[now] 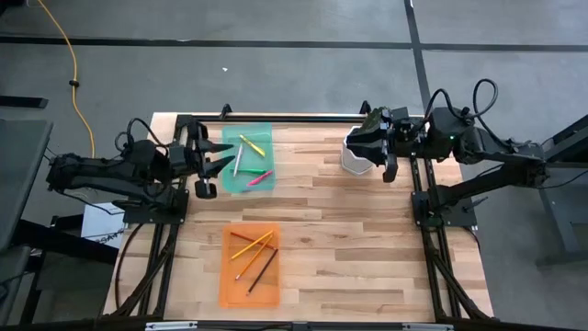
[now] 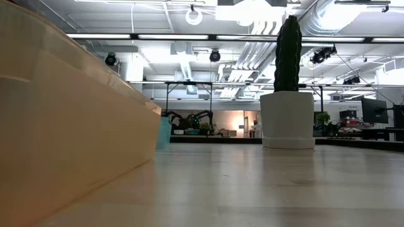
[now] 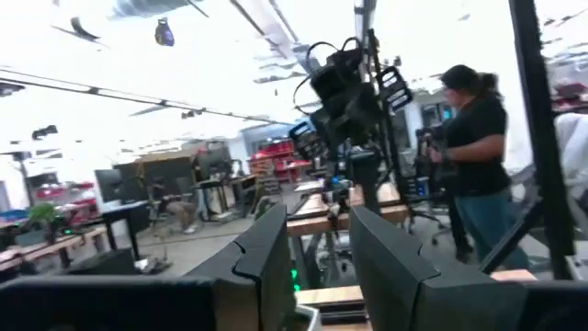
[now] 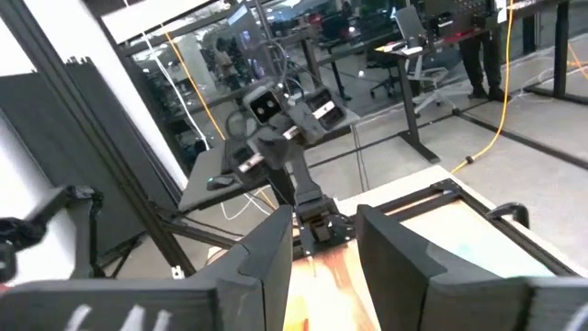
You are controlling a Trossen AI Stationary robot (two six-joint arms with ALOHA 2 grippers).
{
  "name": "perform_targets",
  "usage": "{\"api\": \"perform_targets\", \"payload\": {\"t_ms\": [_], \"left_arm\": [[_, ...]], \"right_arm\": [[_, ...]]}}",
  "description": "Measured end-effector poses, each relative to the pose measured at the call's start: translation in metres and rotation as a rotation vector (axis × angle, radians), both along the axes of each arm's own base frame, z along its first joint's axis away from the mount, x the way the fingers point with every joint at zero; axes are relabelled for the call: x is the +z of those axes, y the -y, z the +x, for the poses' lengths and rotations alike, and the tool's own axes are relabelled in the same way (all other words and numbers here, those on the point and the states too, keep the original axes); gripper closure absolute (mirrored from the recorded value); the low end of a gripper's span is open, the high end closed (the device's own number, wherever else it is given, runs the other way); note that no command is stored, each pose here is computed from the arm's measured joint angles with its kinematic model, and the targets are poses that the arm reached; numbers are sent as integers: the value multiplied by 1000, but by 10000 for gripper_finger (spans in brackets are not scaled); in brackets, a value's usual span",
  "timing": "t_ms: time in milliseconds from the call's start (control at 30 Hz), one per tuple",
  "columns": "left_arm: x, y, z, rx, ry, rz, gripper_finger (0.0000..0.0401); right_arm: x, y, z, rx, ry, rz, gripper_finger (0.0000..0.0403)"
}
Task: Sort pens & pencils
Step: Return to Home Position
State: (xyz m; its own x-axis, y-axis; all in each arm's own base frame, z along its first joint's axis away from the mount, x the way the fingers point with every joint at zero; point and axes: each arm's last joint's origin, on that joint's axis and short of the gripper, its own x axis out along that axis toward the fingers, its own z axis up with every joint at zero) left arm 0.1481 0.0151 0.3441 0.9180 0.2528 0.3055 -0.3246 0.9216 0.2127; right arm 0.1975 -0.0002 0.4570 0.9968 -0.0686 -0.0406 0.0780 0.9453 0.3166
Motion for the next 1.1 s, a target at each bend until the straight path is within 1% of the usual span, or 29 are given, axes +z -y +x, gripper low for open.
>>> {"api": "perform_targets", "payload": {"t_ms": [100, 233, 300, 367, 567, 700, 933, 1100], "left_arm": [[-15, 0, -8, 5, 11, -5, 294], [-33, 1, -21, 10, 95, -3, 294], [-45, 1, -25, 10, 110, -2, 294], [-56, 1, -26, 7, 101, -1, 294], [-85, 2, -26, -20, 74, 3, 294], [-103, 3, -28, -37, 101, -5, 293], [-125, 3, -30, -62, 118, -12, 293], [-135, 3, -32, -58, 116, 3, 293]], "right_arm": [[-1, 0, 0, 0, -5, 15, 289], [-1, 0, 0, -1, -11, 34, 289], [-1, 0, 0, -12, -10, 35, 289], [-1, 1, 0, -22, -10, 41, 289], [-1, 1, 0, -38, -2, 102, 289], [-1, 2, 0, -67, 2, 117, 289], [0, 2, 0, -75, 12, 127, 289], [0, 2, 0, -83, 12, 135, 289]]}}
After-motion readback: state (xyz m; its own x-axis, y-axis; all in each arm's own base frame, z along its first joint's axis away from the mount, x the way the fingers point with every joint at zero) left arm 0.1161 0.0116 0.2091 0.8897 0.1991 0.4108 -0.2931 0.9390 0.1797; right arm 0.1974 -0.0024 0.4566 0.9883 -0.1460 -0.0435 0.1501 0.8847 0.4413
